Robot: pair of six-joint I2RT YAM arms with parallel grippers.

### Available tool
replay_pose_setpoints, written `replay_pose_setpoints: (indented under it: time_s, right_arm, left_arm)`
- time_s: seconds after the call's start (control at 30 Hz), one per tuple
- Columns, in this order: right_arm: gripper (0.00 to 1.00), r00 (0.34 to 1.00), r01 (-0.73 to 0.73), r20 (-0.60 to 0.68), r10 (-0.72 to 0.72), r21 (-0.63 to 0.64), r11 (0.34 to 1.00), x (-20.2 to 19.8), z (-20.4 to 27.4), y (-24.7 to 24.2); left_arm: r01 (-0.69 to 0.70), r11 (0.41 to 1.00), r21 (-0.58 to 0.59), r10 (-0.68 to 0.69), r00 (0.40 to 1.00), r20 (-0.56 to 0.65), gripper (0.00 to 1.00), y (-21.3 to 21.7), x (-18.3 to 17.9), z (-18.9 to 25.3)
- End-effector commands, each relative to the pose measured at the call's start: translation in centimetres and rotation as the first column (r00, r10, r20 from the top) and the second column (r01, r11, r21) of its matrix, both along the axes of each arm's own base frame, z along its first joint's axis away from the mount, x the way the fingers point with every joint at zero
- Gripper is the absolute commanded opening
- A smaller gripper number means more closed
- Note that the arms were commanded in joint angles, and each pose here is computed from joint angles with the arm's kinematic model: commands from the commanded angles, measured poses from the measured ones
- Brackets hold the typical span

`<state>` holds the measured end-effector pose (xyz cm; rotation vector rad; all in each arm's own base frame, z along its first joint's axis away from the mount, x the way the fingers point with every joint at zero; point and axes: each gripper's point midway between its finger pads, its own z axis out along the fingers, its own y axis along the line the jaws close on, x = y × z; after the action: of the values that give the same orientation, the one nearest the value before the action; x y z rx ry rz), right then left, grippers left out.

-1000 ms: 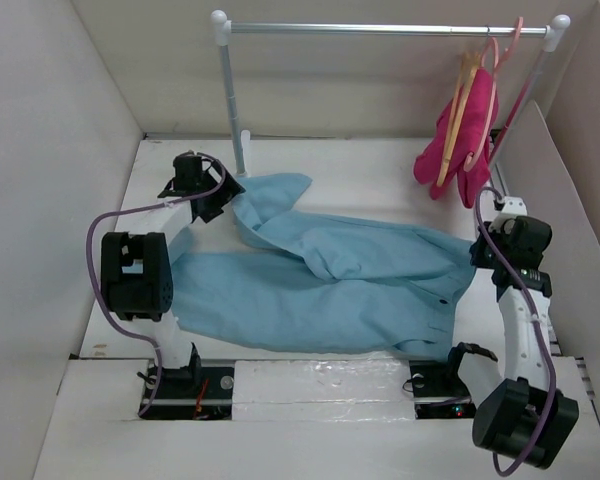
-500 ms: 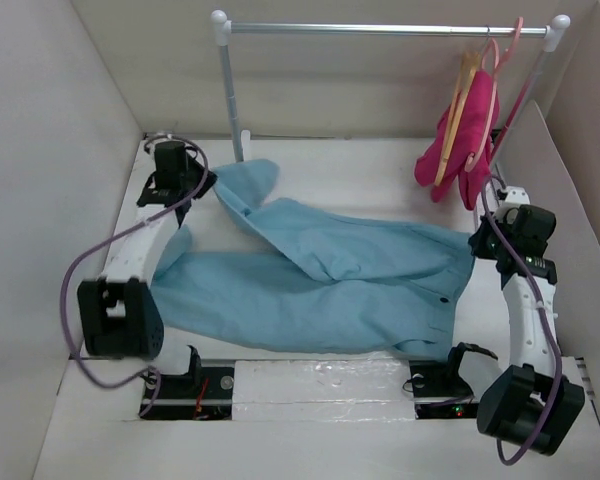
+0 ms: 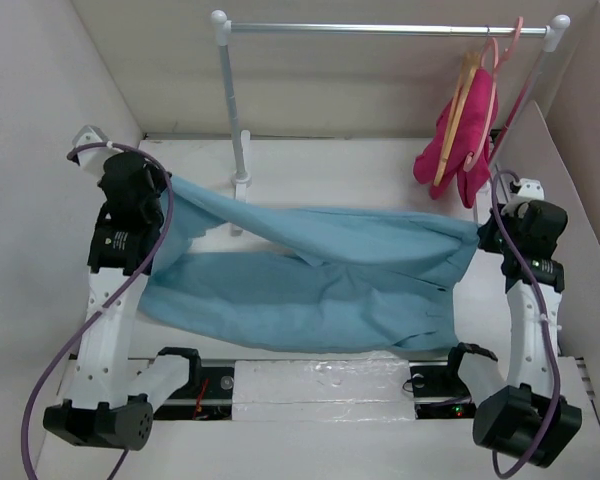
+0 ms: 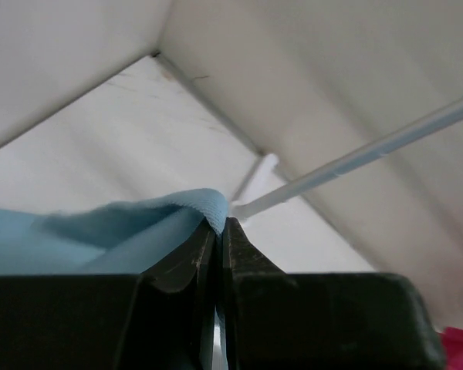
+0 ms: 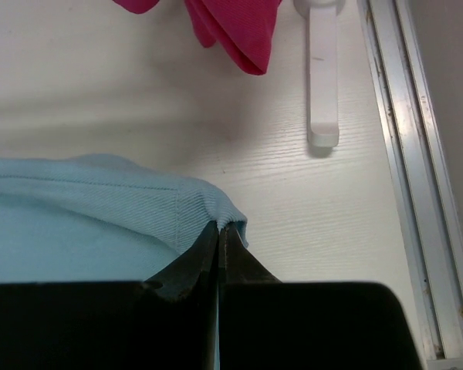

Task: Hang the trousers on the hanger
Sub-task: Fold the trousers

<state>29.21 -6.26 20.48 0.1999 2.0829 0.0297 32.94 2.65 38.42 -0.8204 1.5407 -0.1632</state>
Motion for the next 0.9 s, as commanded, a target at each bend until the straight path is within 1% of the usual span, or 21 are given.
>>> replay_pose_setpoints:
  time_s: [0.0, 0.07, 0.13, 0.17, 0.23, 0.3, 0.33, 0.37, 0.43, 0.47, 0.5, 0.53, 0.57, 0.6, 0.63, 0.7, 0.73, 0.77, 0.8, 0.83, 0.87]
  right_arm:
    - [0.0, 0.997, 0.084, 0.006, -0.083, -0.059, 0.995, 0.0, -0.5, -2.1]
    - [0.0, 0.995, 0.097, 0.013, -0.097, -0.066, 0.993, 1.1, -1.3, -3.2]
    - [0.0, 0.996, 0.072, -0.058, -0.072, -0.013, 0.997, 2.6, -3.6, -3.7]
    - [0.0, 0.996, 0.068, -0.053, -0.069, -0.011, 0.998, 3.4, -3.0, -4.2]
    - [0.0, 0.995, 0.081, -0.067, -0.08, 0.002, 0.997, 5.0, -3.8, -5.5]
    - [0.0, 0.996, 0.086, -0.037, -0.085, 0.017, 0.996, 6.7, -3.2, -6.3]
    - [0.0, 0.994, 0.084, -0.068, -0.082, 0.031, 0.996, 7.6, -4.5, -6.6]
    - [0.0, 0.995, 0.085, -0.054, -0.083, 0.03, 0.996, 8.7, -3.8, -7.1]
    - [0.0, 0.994, 0.098, -0.056, -0.095, 0.042, 0.994, 10.1, -4.2, -7.8]
    - [0.0, 0.991, 0.103, -0.092, -0.097, 0.061, 0.993, 10.8, -5.7, -8.1]
    - [0.0, 0.991, 0.104, -0.087, -0.099, 0.058, 0.993, 11.6, -5.2, -8.5]
    - [0.1, 0.988, 0.11, -0.119, -0.103, 0.06, 0.992, 11.5, -5.8, -8.7]
    - [0.21, 0.988, 0.097, -0.129, -0.09, 0.049, 0.994, 11.7, -6.0, -8.8]
    - [0.38, 0.989, 0.077, -0.133, -0.071, 0.045, 0.996, 11.9, -6.1, -8.7]
    - [0.63, 0.989, 0.06, -0.135, -0.053, 0.049, 0.997, 11.7, -5.9, -8.4]
    - [0.69, 0.996, 0.019, -0.091, -0.017, 0.018, 1.0, 10.9, -3.8, -7.3]
    - [0.7, 0.996, -0.021, -0.085, 0.024, 0.03, 0.999, 10.1, -4.2, -5.6]
    - [0.7, 0.997, -0.049, -0.061, 0.051, 0.04, 0.998, 9.6, -3.9, -4.4]
    - [0.69, 0.996, -0.081, -0.036, 0.082, 0.042, 0.996, 9.2, -3.5, -3.0]
    - [0.67, 0.989, -0.145, -0.005, 0.145, 0.028, 0.989, 8.2, -2.8, -0.1]
    - [0.64, 0.983, -0.181, -0.004, 0.181, 0.028, 0.983, 7.7, -2.8, 1.5]
  left_arm:
    - [-0.17, 0.978, 0.123, 0.181, 0.98, -0.084, 0.0, 3.3, -0.8, -1.9]
    - [-0.162, 0.973, 0.167, 0.182, 0.977, -0.113, 0.0, 3.4, 0.6, -3.7]
    - [-0.166, 0.968, 0.19, 0.194, 0.971, -0.139, 0.0, 3.6, 1.9, -4.8]
    - [-0.162, 0.966, 0.204, 0.194, 0.969, -0.153, 0.0, 3.5, 3.4, -5.5]
    - [-0.161, 0.965, 0.206, 0.186, 0.976, -0.11, 0.0, 3.3, 5.1, -3.0]
    - [-0.148, 0.959, 0.241, 0.184, 0.973, -0.137, 0.0, 3.2, 7.8, -3.4]
    - [-0.168, 0.958, 0.233, 0.198, 0.974, -0.112, 0.0, 3.3, 8.5, -1.9]
    - [-0.148, 0.959, 0.243, 0.195, 0.963, -0.184, 0.0, 3.1, 10.1, -4.4]
    - [-0.098, 0.966, 0.239, 0.156, 0.959, -0.237, 0.0, 2.3, 11.7, -6.5]
    - [-0.079, 0.967, 0.242, 0.153, 0.94, -0.305, 0.01, 2.1, 12.5, -9.2]
    - [-0.026, 0.973, 0.228, 0.106, 0.932, -0.348, 0.18, 1.3, 13.2, -10.9]
    - [-0.025, 0.978, 0.207, 0.104, 0.919, -0.381, 0.23, 1.1, 13.3, -12.1]
    - [-0.02, 0.979, 0.204, 0.115, 0.876, -0.468, 0.26, 1.1, 12.7, -14.9]
    - [0.001, 0.984, 0.18, 0.09, 0.862, -0.499, 0.46, 0.6, 12.6, -16.1]
    - [0.014, 0.988, 0.153, 0.071, 0.839, -0.539, 0.48, 0.2, 12.0, -17.9]
    - [0.022, 0.992, 0.128, 0.049, 0.85, -0.525, 0.48, -0.1, 10.5, -17.7]
    - [0.049, 0.992, 0.116, 0.023, 0.836, -0.549, 0.46, -0.6, 9.1, -19.8]
    - [0.049, 0.994, 0.096, 0.001, 0.89, -0.456, 0.43, -0.9, 8.7, -17.2]
    - [0.045, 0.996, 0.078, -0.006, 0.899, -0.438, 0.42, -0.5, 8.1, -17.2]
    - [0.041, 0.997, 0.065, -0.009, 0.898, -0.439, 0.43, -0.1, 7.3, -18.3]
    - [0.033, 0.998, 0.044, -0.011, 0.912, -0.41, 0.46, 0.4, 6.8, -17.5]
